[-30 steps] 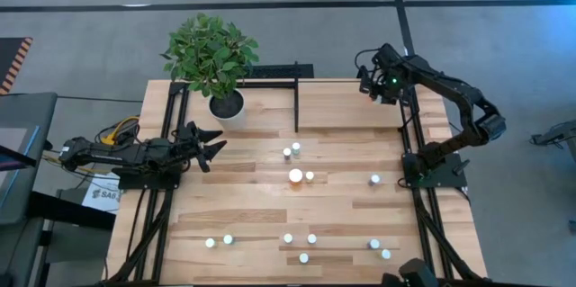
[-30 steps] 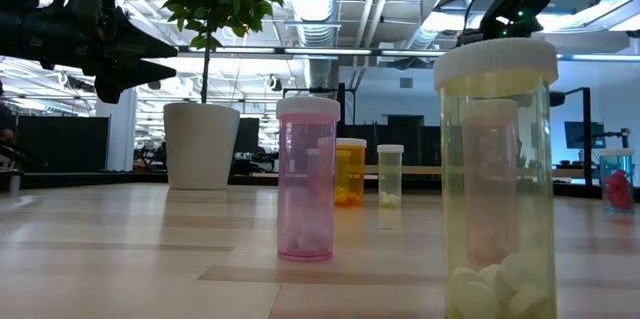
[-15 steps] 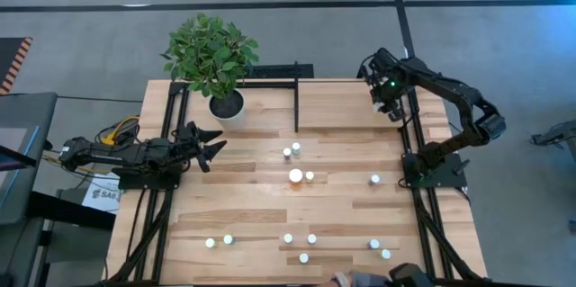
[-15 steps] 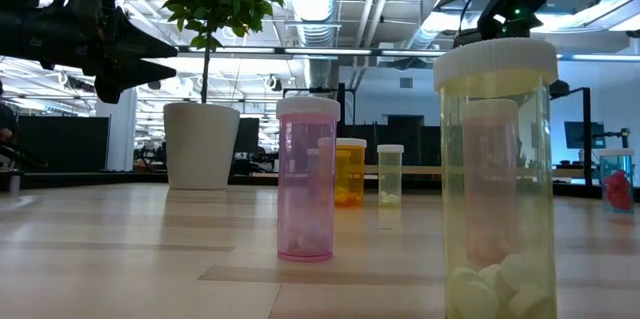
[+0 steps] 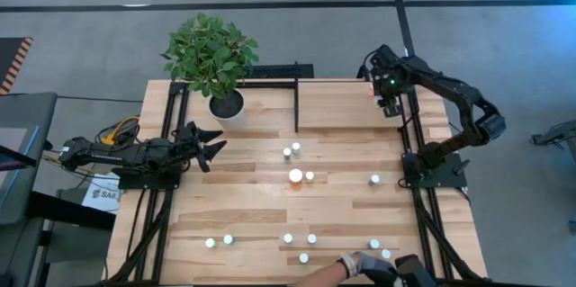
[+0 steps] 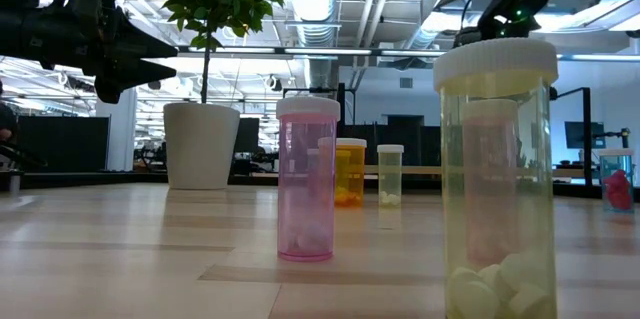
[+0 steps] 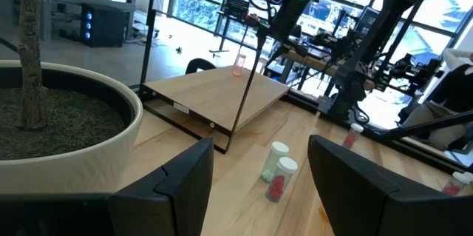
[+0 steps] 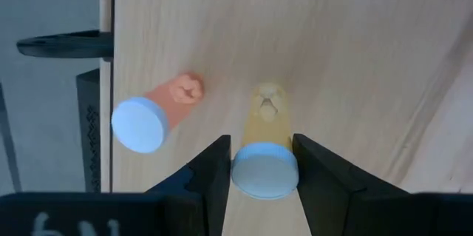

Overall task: Pick and place medicine bottles onto shelf by color
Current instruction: Put the yellow pill bottle on the shelf

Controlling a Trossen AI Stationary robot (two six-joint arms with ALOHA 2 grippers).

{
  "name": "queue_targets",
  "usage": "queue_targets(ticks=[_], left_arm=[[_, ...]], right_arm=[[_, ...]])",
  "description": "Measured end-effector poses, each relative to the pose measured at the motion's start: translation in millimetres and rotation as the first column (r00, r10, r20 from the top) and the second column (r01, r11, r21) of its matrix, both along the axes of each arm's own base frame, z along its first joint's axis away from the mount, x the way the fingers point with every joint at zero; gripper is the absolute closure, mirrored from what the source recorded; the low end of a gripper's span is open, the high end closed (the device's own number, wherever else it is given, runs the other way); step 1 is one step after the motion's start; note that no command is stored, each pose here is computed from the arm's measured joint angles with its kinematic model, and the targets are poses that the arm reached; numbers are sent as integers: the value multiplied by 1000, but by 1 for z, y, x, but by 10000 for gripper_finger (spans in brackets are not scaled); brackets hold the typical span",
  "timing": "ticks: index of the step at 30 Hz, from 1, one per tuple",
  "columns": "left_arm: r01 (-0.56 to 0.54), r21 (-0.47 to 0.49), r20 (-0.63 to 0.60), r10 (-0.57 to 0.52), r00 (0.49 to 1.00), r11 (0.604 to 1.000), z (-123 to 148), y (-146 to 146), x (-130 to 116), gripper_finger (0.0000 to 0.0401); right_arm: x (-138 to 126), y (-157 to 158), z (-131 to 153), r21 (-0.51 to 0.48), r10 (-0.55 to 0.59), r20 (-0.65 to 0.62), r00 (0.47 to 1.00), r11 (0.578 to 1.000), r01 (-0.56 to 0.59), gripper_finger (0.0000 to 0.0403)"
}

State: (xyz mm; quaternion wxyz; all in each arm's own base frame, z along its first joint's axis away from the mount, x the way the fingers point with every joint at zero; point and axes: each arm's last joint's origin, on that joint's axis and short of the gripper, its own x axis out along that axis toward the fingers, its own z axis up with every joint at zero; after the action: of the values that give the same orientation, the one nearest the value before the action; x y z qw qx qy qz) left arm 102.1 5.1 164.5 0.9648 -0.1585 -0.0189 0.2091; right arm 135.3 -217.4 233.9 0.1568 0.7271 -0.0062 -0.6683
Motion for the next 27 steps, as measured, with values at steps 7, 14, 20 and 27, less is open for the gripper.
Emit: queue_targets(ticks=[7, 14, 20, 27], left_arm=[[0, 0, 0, 0, 1000, 1000, 0, 0, 0, 193], [0, 0, 0, 0, 1000, 1000, 0, 0, 0, 193], [0, 0, 0, 0, 1000, 1000, 0, 0, 0, 193], [0, 0, 0, 0, 1000, 1000, 0, 0, 0, 193]], right_arm=[[5, -8, -14, 46, 2, -4, 1000, 999, -2, 239], [7, -11, -14, 20, 14, 10, 1000, 1000, -14, 239], [4, -12, -14, 18, 27, 7, 1000, 999, -27, 239], [4, -11, -12, 10, 57, 16, 998, 998, -57, 239]])
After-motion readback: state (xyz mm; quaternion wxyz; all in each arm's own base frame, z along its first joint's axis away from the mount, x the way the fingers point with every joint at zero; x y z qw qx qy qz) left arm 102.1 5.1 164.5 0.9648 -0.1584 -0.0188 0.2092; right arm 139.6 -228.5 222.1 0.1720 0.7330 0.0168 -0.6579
